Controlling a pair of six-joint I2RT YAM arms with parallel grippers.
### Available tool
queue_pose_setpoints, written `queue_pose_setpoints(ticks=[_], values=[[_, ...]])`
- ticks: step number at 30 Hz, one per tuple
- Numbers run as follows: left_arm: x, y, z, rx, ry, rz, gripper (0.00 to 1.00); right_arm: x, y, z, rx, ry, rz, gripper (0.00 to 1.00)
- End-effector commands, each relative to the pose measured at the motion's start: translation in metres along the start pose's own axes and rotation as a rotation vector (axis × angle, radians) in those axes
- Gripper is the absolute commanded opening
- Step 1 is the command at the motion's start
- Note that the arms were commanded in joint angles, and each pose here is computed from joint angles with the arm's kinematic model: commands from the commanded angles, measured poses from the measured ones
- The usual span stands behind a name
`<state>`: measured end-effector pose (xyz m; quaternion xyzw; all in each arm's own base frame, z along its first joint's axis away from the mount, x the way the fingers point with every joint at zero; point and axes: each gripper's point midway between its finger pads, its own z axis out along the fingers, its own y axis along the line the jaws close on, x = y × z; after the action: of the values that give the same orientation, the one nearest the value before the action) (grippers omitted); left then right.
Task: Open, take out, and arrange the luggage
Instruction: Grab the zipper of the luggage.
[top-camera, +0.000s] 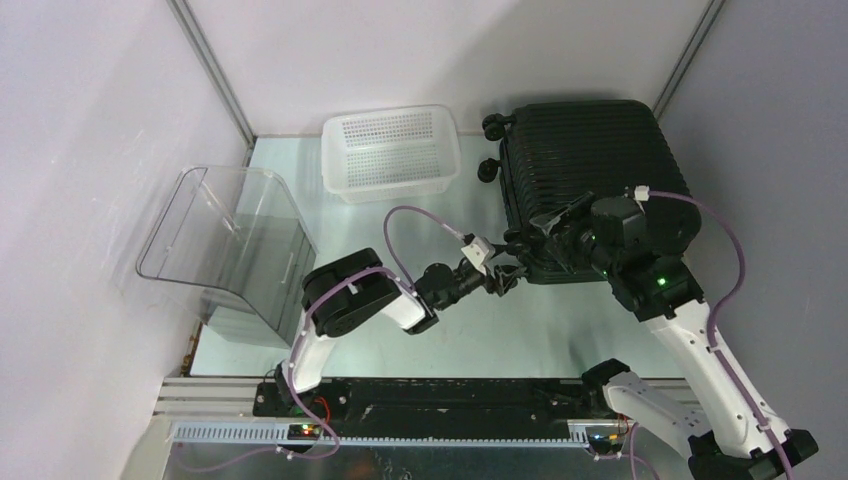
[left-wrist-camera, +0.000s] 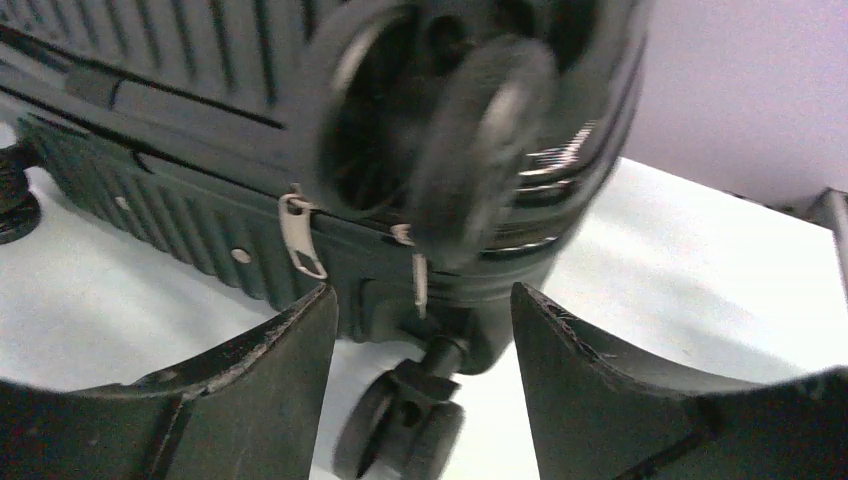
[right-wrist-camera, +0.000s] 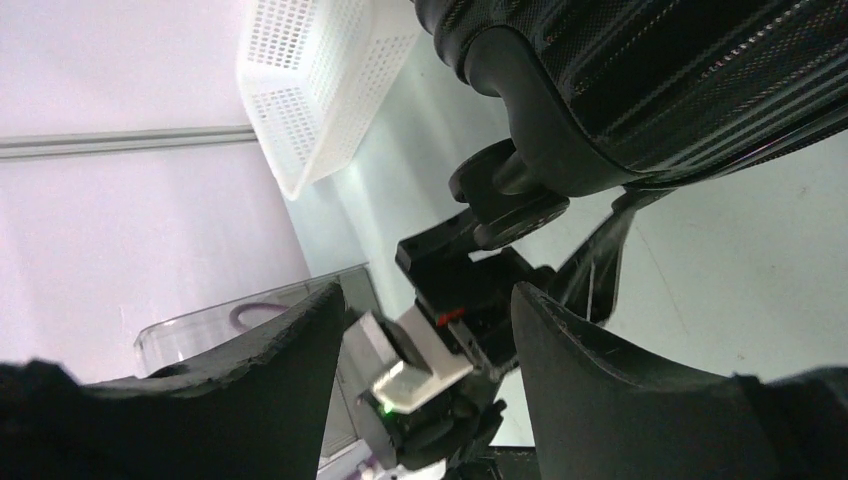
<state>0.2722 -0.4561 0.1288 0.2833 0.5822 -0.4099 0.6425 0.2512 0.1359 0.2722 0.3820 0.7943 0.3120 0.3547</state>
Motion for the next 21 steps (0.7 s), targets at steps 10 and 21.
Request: queue_pose_setpoints(ticks=[10, 21], values=[[-0.008, 0.009, 0.020, 0.100, -0.093, -0.004, 0.64, -0.010, 0.017, -0.013, -0.090, -0.019, 0.020, 0.64], [-0.007, -0.002, 0.024, 0.179, -0.109, -0.030, 0.54, -0.010, 0.019, -0.001, -0.071, -0.018, 0.032, 0.64]])
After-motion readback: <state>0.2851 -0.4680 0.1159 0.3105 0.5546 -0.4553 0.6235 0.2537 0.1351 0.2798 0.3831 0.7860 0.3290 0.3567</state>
